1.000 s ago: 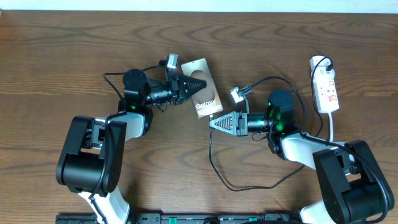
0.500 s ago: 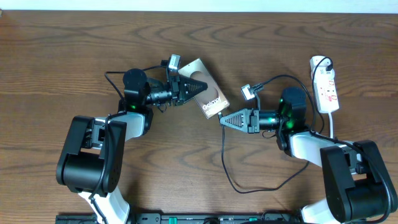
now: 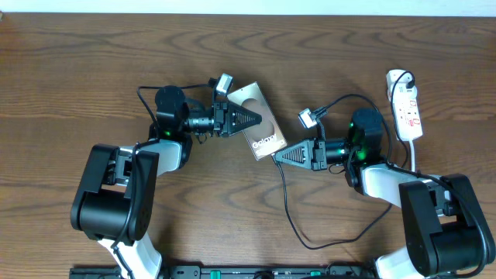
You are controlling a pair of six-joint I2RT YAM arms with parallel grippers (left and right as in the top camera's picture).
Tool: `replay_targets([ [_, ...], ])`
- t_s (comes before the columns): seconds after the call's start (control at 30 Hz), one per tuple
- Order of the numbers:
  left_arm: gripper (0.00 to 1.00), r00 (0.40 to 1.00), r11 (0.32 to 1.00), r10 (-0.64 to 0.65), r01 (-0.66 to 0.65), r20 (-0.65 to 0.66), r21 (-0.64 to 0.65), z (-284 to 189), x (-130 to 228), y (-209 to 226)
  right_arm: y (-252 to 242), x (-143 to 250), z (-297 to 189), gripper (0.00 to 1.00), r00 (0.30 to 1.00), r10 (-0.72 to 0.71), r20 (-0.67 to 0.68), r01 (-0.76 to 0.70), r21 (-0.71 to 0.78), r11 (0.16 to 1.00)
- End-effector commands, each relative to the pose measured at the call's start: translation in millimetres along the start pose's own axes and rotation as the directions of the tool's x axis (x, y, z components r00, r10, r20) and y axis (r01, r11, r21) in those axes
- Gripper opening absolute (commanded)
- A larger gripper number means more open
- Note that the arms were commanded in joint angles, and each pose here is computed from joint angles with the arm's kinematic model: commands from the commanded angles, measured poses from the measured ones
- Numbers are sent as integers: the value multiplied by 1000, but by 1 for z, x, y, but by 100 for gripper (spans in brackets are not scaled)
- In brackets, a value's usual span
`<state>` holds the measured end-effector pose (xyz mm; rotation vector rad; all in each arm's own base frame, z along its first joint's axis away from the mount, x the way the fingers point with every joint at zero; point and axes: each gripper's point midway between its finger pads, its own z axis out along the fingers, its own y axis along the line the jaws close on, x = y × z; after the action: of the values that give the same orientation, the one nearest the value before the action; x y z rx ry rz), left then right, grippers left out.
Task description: Plug charger to phone and switch on socket
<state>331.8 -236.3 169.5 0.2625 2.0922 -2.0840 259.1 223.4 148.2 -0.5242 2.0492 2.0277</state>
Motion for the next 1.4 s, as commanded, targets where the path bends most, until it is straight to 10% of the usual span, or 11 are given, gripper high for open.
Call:
replay_targets([
  [0.0, 7, 988, 998, 41, -34, -151, 48, 5, 28, -12, -1, -14, -4, 1, 997, -73, 36, 72, 23, 997],
  [0.4, 7, 988, 998, 42, -35, -148, 47, 5, 27, -12, -7, -23, -5, 2, 992, -100, 80, 94, 68, 993],
  [0.57, 7, 991, 998, 42, -36, -129, 42, 5, 24, -11, 0, -23, -5, 26, 990, -125, 68, 122, 46, 991],
  [0.73, 7, 994, 999, 40, -37, -106, 35, 5, 20, -10, 12, -20, -5, 71, 987, -160, 36, 160, 5, 987],
  [1.07, 7, 999, 1000, 14, -14, -42, 12, -11, 6, -4, 22, -33, -21, 99, 972, -221, 78, 220, 17, 975],
  [1.37, 7, 1000, 1000, -15, 15, 25, -8, -15, -6, 0, 15, -43, -33, 99, 977, -167, 135, 161, 51, 986],
])
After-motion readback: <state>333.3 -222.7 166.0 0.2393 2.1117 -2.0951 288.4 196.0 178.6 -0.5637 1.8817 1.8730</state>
